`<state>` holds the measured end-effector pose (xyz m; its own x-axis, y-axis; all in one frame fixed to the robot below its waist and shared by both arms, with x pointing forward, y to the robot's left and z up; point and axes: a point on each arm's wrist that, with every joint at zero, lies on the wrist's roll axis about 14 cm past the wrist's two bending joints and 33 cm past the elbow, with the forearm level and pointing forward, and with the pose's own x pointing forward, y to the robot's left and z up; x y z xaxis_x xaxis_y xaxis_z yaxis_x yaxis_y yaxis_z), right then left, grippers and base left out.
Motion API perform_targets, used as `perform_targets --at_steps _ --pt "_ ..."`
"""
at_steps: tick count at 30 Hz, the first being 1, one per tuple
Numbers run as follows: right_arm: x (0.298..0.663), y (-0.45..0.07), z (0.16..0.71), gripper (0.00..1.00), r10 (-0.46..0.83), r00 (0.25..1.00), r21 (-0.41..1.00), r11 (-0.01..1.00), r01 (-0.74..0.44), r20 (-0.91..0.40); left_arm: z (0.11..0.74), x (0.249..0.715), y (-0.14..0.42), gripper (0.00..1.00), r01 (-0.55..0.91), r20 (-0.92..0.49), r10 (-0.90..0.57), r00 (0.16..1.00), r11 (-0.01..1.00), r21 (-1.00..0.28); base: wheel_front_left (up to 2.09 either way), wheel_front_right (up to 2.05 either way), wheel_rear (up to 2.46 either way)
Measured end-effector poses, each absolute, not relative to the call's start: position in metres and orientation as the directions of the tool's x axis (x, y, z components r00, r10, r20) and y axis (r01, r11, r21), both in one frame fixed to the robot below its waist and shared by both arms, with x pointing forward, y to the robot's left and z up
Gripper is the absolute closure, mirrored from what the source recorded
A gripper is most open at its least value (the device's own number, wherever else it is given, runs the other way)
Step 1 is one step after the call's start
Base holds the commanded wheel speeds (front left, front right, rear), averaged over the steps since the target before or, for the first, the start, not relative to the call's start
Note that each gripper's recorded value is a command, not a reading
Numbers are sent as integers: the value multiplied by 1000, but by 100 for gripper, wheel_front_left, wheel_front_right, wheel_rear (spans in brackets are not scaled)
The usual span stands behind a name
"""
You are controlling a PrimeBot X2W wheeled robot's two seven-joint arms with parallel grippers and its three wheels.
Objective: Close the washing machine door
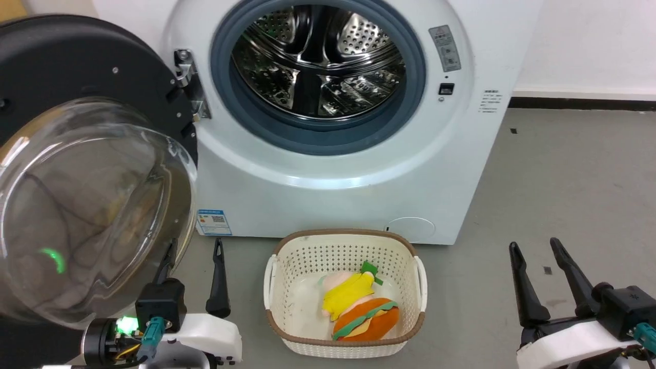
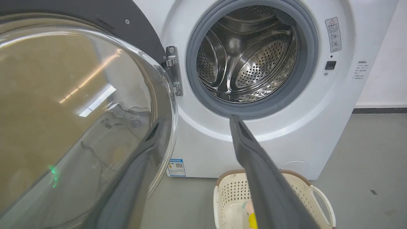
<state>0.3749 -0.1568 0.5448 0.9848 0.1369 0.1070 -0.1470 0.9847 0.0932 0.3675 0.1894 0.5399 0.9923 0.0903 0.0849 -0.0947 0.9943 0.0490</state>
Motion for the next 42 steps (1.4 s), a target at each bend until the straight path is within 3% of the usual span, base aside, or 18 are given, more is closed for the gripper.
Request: perform_targets --at_steps 2,3,4,5,21,36,42 --pt "378 -152 547 0 150 982 97 982 -162 119 545 365 195 0 -115 106 109 988 992 51 0 0 0" --pt "378 -152 547 0 150 982 97 982 -162 119 545 365 195 12 -115 106 109 988 992 51 0 0 0" --pt "380 -148 548 0 160 979 102 980 -173 123 550 363 200 61 -134 122 126 985 989 56 0 0 0" --pt "381 -146 549 0 165 978 102 979 -179 128 553 362 203 100 -142 132 133 982 988 58 0 0 0" --pt "402 -104 554 0 273 947 150 943 -298 167 591 325 271 100 -367 262 349 900 930 20 0 0 0" --pt "418 -76 551 0 333 924 185 912 -367 190 645 257 384 100 -622 421 602 678 775 -107 0 0 0" --pt "426 -65 542 0 358 917 201 899 -390 177 650 242 430 100 -654 429 680 594 719 -234 0 0 0"
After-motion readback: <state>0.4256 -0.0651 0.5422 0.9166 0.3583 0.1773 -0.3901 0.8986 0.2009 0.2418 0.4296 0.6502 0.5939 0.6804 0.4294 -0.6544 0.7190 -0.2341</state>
